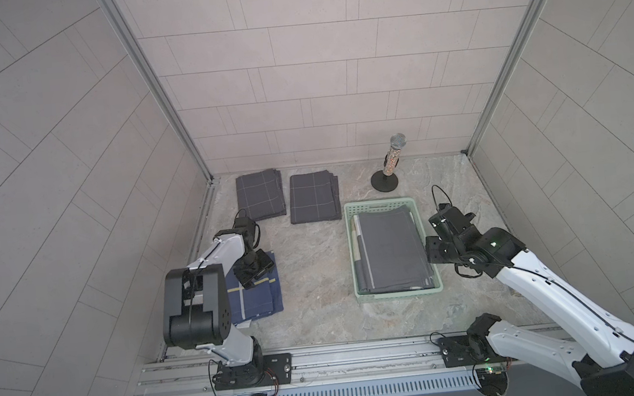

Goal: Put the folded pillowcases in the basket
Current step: Move the pillowcase to the center of the board.

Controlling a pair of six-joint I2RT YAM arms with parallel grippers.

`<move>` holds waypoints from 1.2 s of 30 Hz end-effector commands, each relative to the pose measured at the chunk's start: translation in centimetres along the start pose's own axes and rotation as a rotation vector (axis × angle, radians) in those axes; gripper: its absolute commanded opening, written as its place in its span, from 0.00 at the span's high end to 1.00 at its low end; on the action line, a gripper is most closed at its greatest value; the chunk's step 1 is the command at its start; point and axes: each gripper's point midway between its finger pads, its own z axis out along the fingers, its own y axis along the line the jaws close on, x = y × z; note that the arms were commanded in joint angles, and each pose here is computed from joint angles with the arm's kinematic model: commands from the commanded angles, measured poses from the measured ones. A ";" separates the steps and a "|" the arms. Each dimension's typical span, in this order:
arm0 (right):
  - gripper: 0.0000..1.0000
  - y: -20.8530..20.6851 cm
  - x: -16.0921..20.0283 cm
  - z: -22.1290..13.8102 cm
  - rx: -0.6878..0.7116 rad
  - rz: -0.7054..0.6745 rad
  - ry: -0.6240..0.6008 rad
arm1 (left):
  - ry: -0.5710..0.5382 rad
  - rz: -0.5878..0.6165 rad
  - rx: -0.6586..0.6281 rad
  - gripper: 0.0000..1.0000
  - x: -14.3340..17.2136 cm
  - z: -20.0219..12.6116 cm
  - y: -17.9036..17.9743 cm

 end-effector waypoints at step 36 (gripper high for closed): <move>0.36 10.9 0.9 -2.9 -0.290 -0.157 -0.067 | -0.148 -0.022 0.434 0.28 5.5 -4.1 -14.8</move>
